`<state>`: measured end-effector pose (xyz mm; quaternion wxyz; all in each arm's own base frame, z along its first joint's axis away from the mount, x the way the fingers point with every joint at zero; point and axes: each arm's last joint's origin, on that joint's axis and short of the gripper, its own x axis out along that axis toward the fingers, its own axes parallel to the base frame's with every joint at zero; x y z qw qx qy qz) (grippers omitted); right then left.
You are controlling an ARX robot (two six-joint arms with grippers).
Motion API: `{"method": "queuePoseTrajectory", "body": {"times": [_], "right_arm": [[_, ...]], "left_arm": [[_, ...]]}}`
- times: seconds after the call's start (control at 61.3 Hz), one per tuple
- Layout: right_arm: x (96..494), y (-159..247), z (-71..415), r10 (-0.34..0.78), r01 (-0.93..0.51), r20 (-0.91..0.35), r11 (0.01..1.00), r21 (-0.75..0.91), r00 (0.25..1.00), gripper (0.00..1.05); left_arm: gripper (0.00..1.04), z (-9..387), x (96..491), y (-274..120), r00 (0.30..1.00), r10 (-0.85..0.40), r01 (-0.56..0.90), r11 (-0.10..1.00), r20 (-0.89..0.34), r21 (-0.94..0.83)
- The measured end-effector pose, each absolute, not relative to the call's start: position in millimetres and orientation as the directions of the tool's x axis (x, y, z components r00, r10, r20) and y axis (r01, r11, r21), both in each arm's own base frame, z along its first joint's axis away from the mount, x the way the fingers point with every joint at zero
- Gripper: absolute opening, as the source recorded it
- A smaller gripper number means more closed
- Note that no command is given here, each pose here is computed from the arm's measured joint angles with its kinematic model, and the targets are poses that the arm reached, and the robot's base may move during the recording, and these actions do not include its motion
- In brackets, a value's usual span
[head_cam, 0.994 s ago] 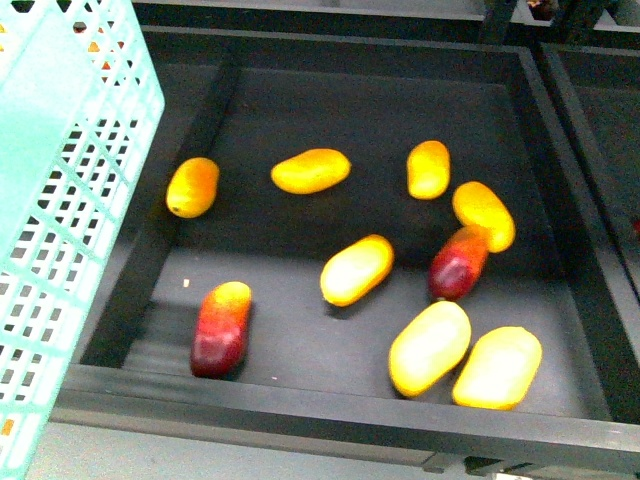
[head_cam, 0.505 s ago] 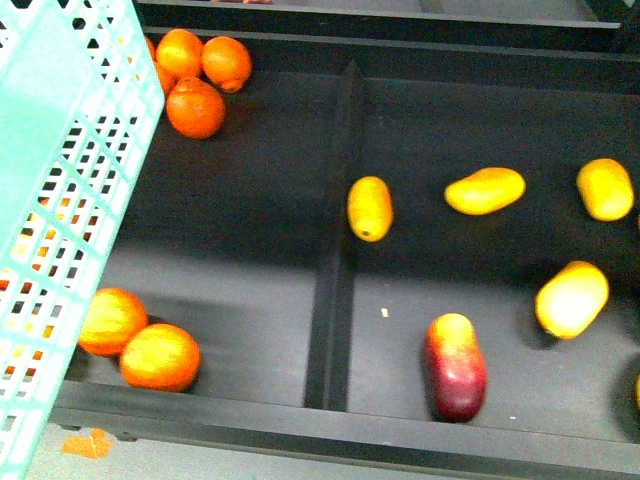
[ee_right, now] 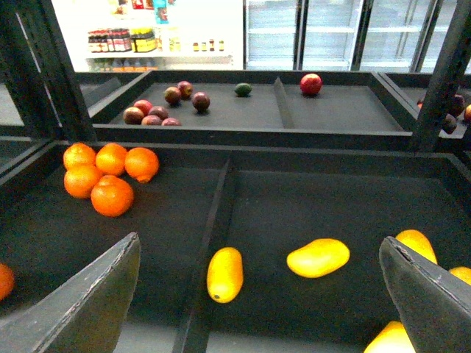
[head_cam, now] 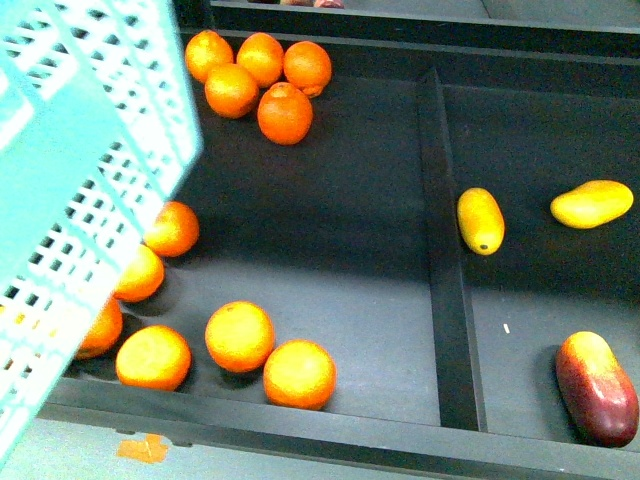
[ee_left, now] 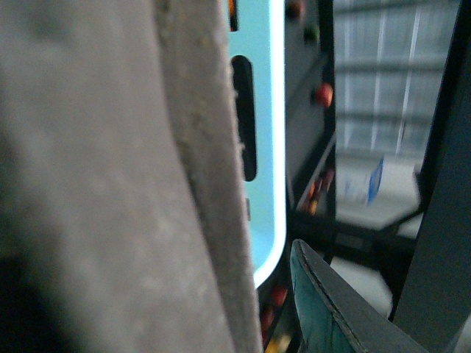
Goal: Pick mango and avocado into basket
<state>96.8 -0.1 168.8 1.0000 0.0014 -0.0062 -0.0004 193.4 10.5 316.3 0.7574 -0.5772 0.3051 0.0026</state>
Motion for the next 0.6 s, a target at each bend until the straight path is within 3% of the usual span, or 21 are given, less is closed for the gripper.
{"method": "queuePoseTrajectory", "body": {"times": [0.065,0.196,0.391,0.603], "right_arm": [[96.9,0.0,168.8,0.003,-0.003,0.012,1.0,0.003,1.0,0.96],[96.8,-0.1,168.8,-0.001,0.001,0.012,1.0,0.003,1.0,0.96],[96.8,-0.1,168.8,-0.001,0.001,0.012,1.0,0.003,1.0,0.96],[96.8,-0.1,168.8,-0.001,0.001,0.012,1.0,0.003,1.0,0.96]], "left_arm": [[0.29,309.1,213.7,-8.9,0.755,-0.44,-0.27,0.469,-0.487,-0.841],[0.29,306.8,249.3,-49.0,0.729,-0.463,-0.181,0.579,-0.503,-0.795],[0.29,310.2,264.1,-113.2,0.643,-0.577,-0.071,0.61,-0.504,-0.789],[0.29,309.0,264.6,-157.8,0.581,-0.639,-0.008,0.615,-0.504,-0.789]]}}
